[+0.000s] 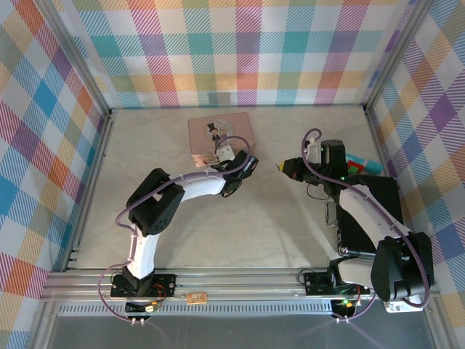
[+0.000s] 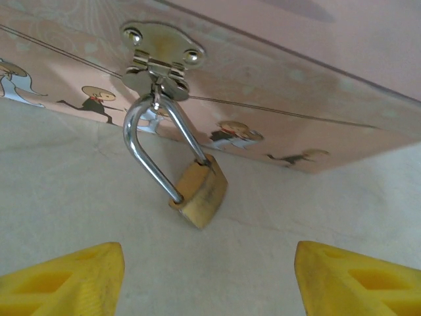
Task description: Unlock the padlock with the key
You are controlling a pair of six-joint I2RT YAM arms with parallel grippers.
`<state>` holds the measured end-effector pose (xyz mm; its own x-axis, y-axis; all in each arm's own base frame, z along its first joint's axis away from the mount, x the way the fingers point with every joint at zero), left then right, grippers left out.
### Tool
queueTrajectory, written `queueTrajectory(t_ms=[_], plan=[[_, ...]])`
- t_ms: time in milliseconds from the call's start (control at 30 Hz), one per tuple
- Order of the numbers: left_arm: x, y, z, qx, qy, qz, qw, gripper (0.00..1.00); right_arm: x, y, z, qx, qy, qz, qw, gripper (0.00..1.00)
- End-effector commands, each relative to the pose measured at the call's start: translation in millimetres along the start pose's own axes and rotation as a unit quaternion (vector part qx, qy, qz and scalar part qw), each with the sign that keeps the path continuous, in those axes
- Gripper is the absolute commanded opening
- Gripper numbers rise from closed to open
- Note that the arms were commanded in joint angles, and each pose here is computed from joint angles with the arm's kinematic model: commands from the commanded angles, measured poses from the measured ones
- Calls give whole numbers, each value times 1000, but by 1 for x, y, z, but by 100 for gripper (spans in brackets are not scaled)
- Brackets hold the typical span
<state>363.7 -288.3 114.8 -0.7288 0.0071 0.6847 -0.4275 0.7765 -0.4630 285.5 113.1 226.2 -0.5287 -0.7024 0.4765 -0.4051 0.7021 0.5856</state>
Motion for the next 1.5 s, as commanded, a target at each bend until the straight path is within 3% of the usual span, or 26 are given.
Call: queueTrajectory(t_ms=[0, 167, 267, 500, 700, 967, 1133, 1267, 1467], plan=[[-10, 5, -4, -1, -39, -41, 998, 68, 1, 4, -2, 6, -2, -27, 1000, 0], [-31, 6, -4, 15, -38, -46, 998, 67, -2, 4, -1, 2, 5, -40, 999, 0], [-40, 3, -5, 10, -34, -36, 999, 58, -6, 3, 2, -1, 13, -52, 999, 0], [-55, 18, -8, 17, -46, -53, 997, 48, -4, 2, 5, -2, 15, -46, 999, 0], [-54, 19, -11, 22, -40, -41, 998, 27, 0, 1, 8, 1, 12, -35, 999, 0], [-33, 15, -18, 43, 11, 2, 999, 1, -14, -11, 12, -19, 20, -38, 999, 0], [-15, 11, -23, 53, 72, 58, 994, 0, -23, -17, 10, -28, 23, -37, 999, 0], [-10, 11, -27, 77, 144, 131, 978, 0, -28, -19, 9, -38, 25, -48, 998, 0], [4, 9, -35, 78, 180, 174, 965, 0, -33, -24, 18, -52, 29, -52, 997, 0]])
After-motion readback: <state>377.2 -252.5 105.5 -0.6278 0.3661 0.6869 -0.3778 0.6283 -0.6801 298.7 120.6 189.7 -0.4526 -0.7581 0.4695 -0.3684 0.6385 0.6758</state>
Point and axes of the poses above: each hand's point on the last joint's axis, 136 mm out from that joint toward the fingers, its own x axis back along the fingers, its own y axis along the line the jaws close on, z = x × y, the point moved 8 cm from there along x, back along the fingers, and after that the axes turned 12 degrees about x, right-handed, at the moved point
